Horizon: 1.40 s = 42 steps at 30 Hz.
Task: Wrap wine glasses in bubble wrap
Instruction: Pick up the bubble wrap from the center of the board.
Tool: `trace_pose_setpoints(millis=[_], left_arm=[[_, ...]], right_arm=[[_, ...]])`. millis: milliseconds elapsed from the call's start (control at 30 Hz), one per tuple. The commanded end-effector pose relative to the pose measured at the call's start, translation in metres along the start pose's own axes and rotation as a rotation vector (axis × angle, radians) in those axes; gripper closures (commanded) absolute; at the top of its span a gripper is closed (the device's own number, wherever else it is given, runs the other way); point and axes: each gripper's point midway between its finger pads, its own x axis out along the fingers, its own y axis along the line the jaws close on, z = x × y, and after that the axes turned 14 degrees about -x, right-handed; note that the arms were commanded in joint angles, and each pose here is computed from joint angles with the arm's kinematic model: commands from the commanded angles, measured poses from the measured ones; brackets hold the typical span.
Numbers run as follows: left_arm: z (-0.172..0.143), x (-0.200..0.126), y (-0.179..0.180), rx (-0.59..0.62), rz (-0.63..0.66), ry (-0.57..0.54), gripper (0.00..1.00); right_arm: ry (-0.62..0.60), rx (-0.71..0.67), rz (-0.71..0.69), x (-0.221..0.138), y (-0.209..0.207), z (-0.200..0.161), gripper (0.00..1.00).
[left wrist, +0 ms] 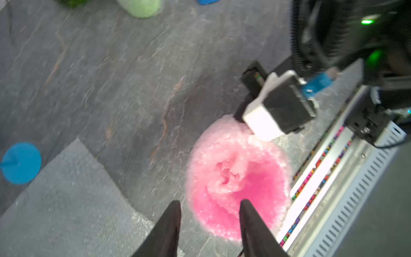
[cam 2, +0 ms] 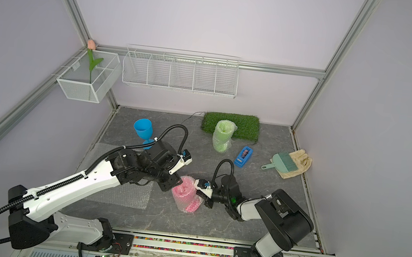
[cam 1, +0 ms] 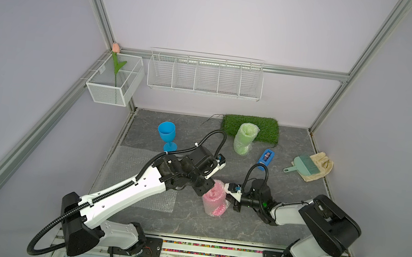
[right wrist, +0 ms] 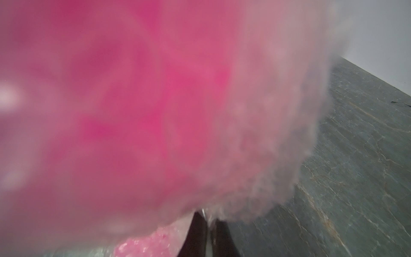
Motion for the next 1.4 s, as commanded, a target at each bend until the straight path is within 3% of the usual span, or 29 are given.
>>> trace_pose_setpoints(millis=[0,167,433,500,633,800,900,1067,1200,1300,1367], left_arm=[[-0.024,0.012,0.028,-0.241,0.141,0.088,0.54],[-0.042,0.032,0.013,-0.276,0.073,0.197,0.56],[-0.043,0.042,0.015,-0.256,0.082,0.236,0.84],[-0.041,0.039,0.02,-0.25,0.103,0.229,0.87],[-0.039,0.034,0.032,-0.261,0.126,0.219,0.91],[-0.036,0.033,0.053,-0.287,0.195,0.21,0.94],[-0.032,0.035,0.055,-0.288,0.218,0.213,0.96],[-0.023,0.039,0.053,-0.312,0.221,0.2,0.98],[-0.017,0.044,0.047,-0.34,0.192,0.193,0.98],[-0.016,0.049,0.045,-0.368,0.19,0.204,0.98],[-0.016,0.05,0.045,-0.385,0.191,0.208,0.98]], right_arm=[[0.048,0.012,0.001,0.002,0.001,-0.012,0.93],[0.047,0.016,0.011,0.003,0.002,-0.011,0.93],[0.042,0.03,-0.01,0.0,-0.002,-0.007,0.93],[0.042,0.042,-0.032,-0.004,-0.006,-0.002,0.85],[0.072,0.075,-0.059,-0.018,-0.011,0.008,0.58],[0.091,0.147,-0.099,-0.042,-0.019,0.032,0.48],[0.095,0.264,-0.148,-0.051,-0.032,0.051,0.48],[0.123,0.655,-0.236,-0.059,-0.059,0.076,0.49],[0.287,0.985,-0.178,-0.053,-0.055,0.077,0.48],[0.368,1.018,-0.125,-0.039,-0.043,0.09,0.48],[0.483,1.006,-0.199,-0.039,-0.04,0.09,0.46]])
